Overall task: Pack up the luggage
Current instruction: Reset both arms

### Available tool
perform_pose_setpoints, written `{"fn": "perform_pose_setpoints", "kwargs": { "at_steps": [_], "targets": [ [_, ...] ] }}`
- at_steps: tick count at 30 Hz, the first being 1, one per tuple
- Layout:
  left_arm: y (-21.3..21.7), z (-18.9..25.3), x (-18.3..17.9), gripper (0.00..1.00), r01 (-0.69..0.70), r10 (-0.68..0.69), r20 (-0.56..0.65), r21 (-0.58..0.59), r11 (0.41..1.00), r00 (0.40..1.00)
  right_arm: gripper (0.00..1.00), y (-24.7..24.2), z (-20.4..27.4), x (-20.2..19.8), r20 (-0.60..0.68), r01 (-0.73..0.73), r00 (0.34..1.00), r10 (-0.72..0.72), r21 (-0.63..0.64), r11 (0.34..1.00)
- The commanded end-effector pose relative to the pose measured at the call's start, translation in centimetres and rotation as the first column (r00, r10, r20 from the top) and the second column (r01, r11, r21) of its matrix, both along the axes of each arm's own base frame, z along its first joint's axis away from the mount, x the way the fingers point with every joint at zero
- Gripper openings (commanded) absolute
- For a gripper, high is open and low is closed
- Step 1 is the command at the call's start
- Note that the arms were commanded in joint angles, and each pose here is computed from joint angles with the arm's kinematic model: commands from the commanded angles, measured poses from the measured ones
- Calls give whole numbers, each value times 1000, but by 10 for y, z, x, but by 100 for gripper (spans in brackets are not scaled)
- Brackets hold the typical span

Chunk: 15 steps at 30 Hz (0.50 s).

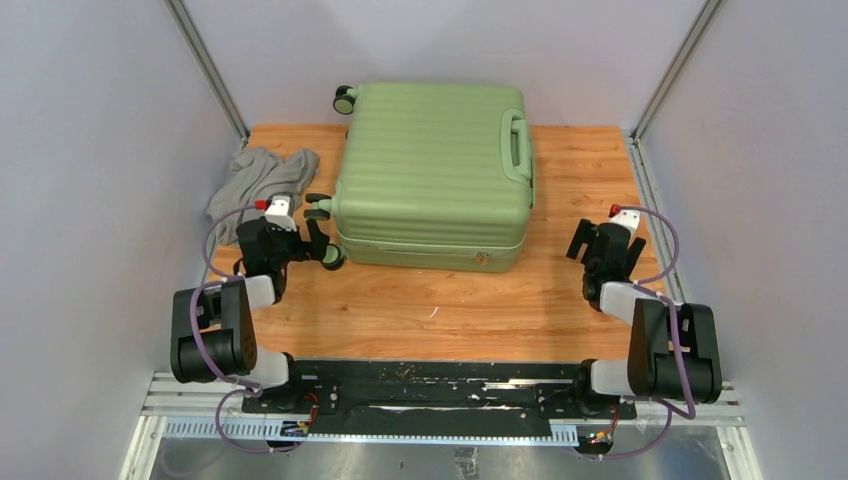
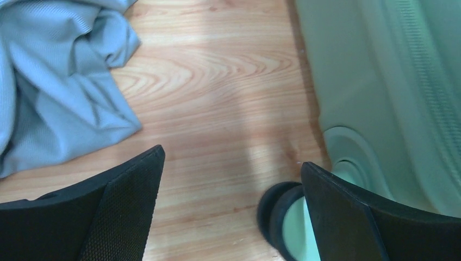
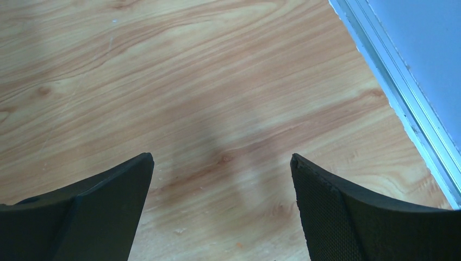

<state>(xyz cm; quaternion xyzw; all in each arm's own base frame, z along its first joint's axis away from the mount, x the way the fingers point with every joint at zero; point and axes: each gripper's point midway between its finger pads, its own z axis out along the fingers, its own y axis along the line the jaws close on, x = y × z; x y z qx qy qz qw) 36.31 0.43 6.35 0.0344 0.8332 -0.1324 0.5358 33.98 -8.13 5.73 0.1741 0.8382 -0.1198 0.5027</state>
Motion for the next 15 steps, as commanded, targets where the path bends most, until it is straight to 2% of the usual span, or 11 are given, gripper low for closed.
{"fn": "perform_pose_setpoints", "kwargs": {
  "at_steps": [1,3,5,6,7,8,10,11,13,15],
  "targets": [
    [-14,42,13,100,-17,-3,245,80,997,970,100,12,17,7,103,-48,993,59,-105,993],
    [-25,42,0,100,-15,-36,301,165,986,953,100,24,17,2,137,-103,983,124,-153,983],
    [-31,48,-14,100,-49,-42,380,227,973,924,100,52,29,2,262,-227,921,289,-242,943],
    [-36,54,-19,100,-50,-60,443,233,971,895,100,53,33,-3,312,-211,903,296,-279,937],
    [-39,56,-23,100,-64,-51,483,219,974,874,100,48,32,-8,322,-163,911,257,-293,942],
    [-39,53,-23,100,-71,-37,477,208,976,878,100,44,26,-11,293,-141,929,225,-283,949],
    [-35,33,-11,100,-58,-25,331,239,969,943,100,41,14,-3,192,-148,961,198,-245,958],
    [-29,39,-5,100,-89,11,327,224,971,945,100,40,10,4,134,-154,973,186,-222,963],
    [-27,46,-4,100,-113,34,397,176,978,917,100,39,14,8,170,-150,967,191,-226,962],
    [-29,41,-5,100,-81,8,349,195,977,937,100,39,16,8,188,-150,962,196,-236,960]
  ]
}}
